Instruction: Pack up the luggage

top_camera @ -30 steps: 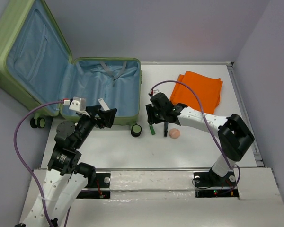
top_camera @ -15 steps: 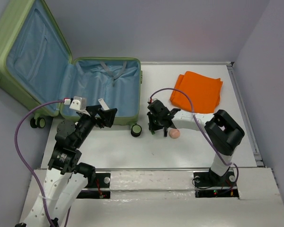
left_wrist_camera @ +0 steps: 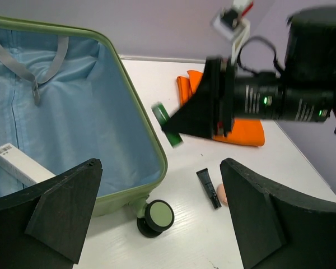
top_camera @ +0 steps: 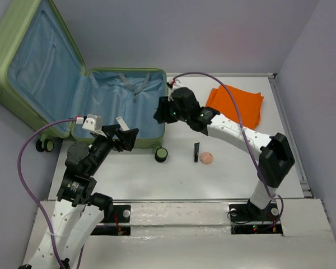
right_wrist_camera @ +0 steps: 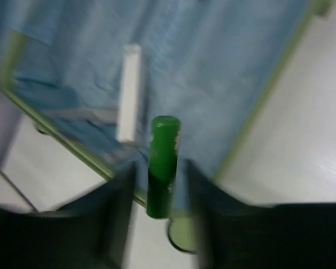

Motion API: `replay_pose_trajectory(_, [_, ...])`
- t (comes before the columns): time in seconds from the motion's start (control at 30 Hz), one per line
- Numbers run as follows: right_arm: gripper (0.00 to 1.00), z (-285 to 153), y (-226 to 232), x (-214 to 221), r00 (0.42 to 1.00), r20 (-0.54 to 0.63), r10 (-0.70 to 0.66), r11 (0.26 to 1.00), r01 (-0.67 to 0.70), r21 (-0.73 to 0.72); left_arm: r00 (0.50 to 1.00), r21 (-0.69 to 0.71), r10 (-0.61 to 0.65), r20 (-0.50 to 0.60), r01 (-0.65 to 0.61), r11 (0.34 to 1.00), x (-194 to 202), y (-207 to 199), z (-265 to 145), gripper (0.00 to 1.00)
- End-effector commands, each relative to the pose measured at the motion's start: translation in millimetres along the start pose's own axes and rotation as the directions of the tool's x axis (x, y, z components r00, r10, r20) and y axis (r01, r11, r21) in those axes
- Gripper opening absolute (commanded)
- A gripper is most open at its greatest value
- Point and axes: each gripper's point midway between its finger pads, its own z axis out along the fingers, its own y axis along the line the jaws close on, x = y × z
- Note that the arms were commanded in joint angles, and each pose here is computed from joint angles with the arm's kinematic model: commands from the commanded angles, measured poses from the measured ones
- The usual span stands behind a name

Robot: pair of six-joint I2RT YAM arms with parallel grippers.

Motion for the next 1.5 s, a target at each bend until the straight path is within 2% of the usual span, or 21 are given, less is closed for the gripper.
replay_pose_trajectory(0.0, [0.80, 13, 59, -56, 0.994, 0.104, 0.020, 0.982, 0.000, -0.189, 0.998, 0.019, 0.018, 0.056, -0.020, 1.000, -19, -6, 1, 0.99])
replay_pose_trajectory(0.1, [0.81, 11, 36, -47, 0.994, 0.106, 0.027, 0.993, -0.015, -0.120, 0.998, 0.025, 0.019, 0.059, -0.021, 0.999, -20, -7, 0, 0.99])
replay_pose_trajectory(0.13, [0.81, 14, 15, -27, 0.996, 0.085, 0.020, 0.999, -0.016, -0.047, 0.998, 0.026, 0.017, 0.057, -0.019, 0.999, -20, -7, 0, 0.99])
replay_pose_trajectory(0.23, [0.72, -2, -36, -15, 0.994, 0.102, 0.036, 0.995, -0.045, 0.086, 0.998, 0.036, 0.019, 0.062, -0.021, 0.999, -21, -10, -1, 0.99])
replay_pose_trajectory(0.27, [0.66, -9, -60, 10, 0.997, 0.067, 0.035, 0.989, -0.044, 0.140, 0.998, 0.040, 0.017, 0.059, -0.019, 0.999, -20, -10, -1, 0.99])
replay_pose_trajectory(0.3, [0.64, -12, -83, 19, 0.997, 0.060, 0.044, 0.979, -0.055, 0.199, 0.998, 0.044, 0.019, 0.059, -0.021, 0.999, -21, -11, -1, 0.99])
replay_pose_trajectory(0.37, [0.51, -20, -123, 51, 0.998, 0.006, 0.059, 0.946, -0.058, 0.319, 0.998, 0.048, 0.017, 0.056, -0.020, 0.999, -20, -12, -1, 0.99])
replay_pose_trajectory(0.5, [0.47, -27, -158, 87, 0.996, -0.077, 0.051, 0.899, -0.012, 0.439, 0.998, 0.049, 0.016, 0.053, -0.019, 0.999, -19, -12, 0, 0.99])
replay_pose_trajectory(0.7, [0.47, -25, -171, 114, 0.987, -0.138, 0.078, 0.878, -0.002, 0.479, 0.999, 0.047, 0.011, 0.035, -0.013, 0.999, -15, -11, 3, 0.99])
replay_pose_trajectory(0.93, [0.47, -12, -171, 137, 0.973, -0.204, 0.112, 0.888, -0.006, 0.459, 0.999, 0.048, 0.012, 0.041, -0.014, 0.999, -16, -11, 3, 0.99])
replay_pose_trajectory(1.07, [0.40, -6, -167, 132, 0.974, -0.198, 0.113, 0.896, -0.014, 0.443, 0.999, 0.048, 0.013, 0.042, -0.015, 0.999, -16, -11, 2, 0.99])
replay_pose_trajectory(1.17, [0.31, -5, -162, 129, 0.974, -0.196, 0.112, 0.904, -0.018, 0.428, 0.999, 0.049, 0.014, 0.044, -0.016, 0.999, -16, -12, 2, 0.99])
replay_pose_trajectory(1.27, [0.19, -6, -154, 116, 0.980, -0.166, 0.112, 0.915, -0.037, 0.401, 0.999, 0.051, 0.012, 0.045, -0.015, 0.999, -17, -12, 1, 0.99])
replay_pose_trajectory(1.4, [0.18, -24, -120, 66, 0.994, -0.047, 0.101, 0.954, -0.084, 0.287, 0.999, 0.054, 0.013, 0.045, -0.015, 0.998, -17, -13, 1, 0.99])
replay_pose_trajectory(1.47, [0.18, -33, -87, 23, 0.996, 0.028, 0.081, 0.983, -0.084, 0.163, 0.999, 0.056, 0.011, 0.045, -0.014, 0.998, -17, -13, 1, 0.99])
